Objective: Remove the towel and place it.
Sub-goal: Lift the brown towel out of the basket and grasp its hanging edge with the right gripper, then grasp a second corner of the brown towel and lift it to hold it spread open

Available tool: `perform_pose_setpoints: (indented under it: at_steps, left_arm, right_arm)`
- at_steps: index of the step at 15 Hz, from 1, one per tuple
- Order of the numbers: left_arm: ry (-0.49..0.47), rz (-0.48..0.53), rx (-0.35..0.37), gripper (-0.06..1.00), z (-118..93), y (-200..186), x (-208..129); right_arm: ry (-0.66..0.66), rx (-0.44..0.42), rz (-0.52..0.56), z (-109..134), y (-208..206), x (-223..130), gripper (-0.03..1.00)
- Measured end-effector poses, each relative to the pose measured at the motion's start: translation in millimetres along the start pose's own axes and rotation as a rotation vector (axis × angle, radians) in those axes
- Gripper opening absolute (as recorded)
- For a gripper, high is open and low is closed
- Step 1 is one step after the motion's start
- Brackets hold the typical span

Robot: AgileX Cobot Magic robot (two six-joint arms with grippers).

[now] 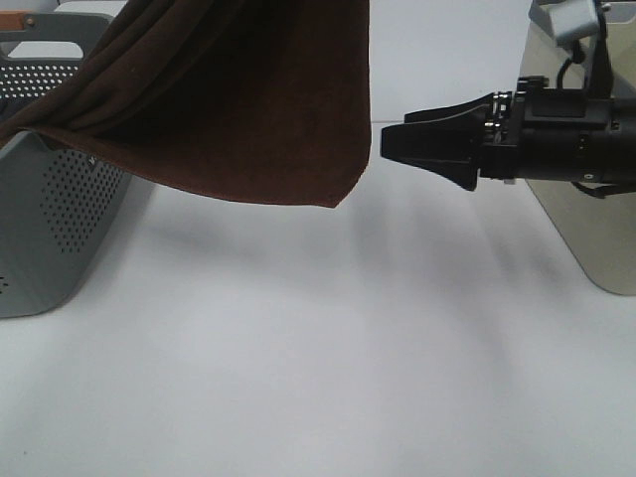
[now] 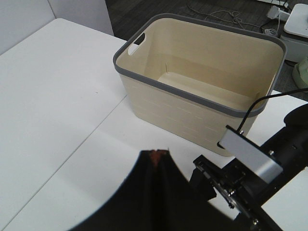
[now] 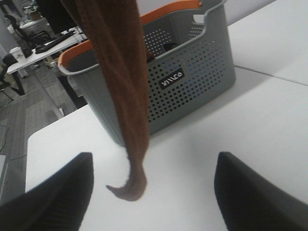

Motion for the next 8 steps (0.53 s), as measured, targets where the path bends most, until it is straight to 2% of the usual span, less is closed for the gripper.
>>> perform_pose_setpoints:
  at_steps: [1, 5, 6, 8]
  left_arm:
    - [-0.001, 0.000, -0.001, 0.00, -0.1, 0.0, 0.0]
    - [-0.007, -0.001, -0.005, 0.00, -0.6, 0.0, 0.1]
    - [-0.007, -0.001, -0.005, 0.00, -0.6, 0.0, 0.1]
    - [-0.007, -0.001, -0.005, 0.00, -0.6, 0.0, 0.1]
  right_arm:
    - [-0.025, 0.017, 0.025, 6.5, 11.1, 0.3, 0.68]
    - [-0.121, -0.056, 0.159, 16.8, 41.9, -3.2, 0.67]
    - [-0.125, -0.062, 0.165, 17.1, 43.1, -3.4, 0.64]
    - [-0.100, -0.070, 0.169, 16.6, 43.4, -3.9, 0.50]
Point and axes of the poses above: a point on each arm's last joint axis where the gripper is mounted, y pointing out along that axis toward the gripper, z along the wrist's bending axis when the last joint is at zero, x = y × z, the point moved 3 cm from there along y, pointing out along that axis toward the gripper, and after that the axes turned 2 degrees about -y, right-handed, at the moved point
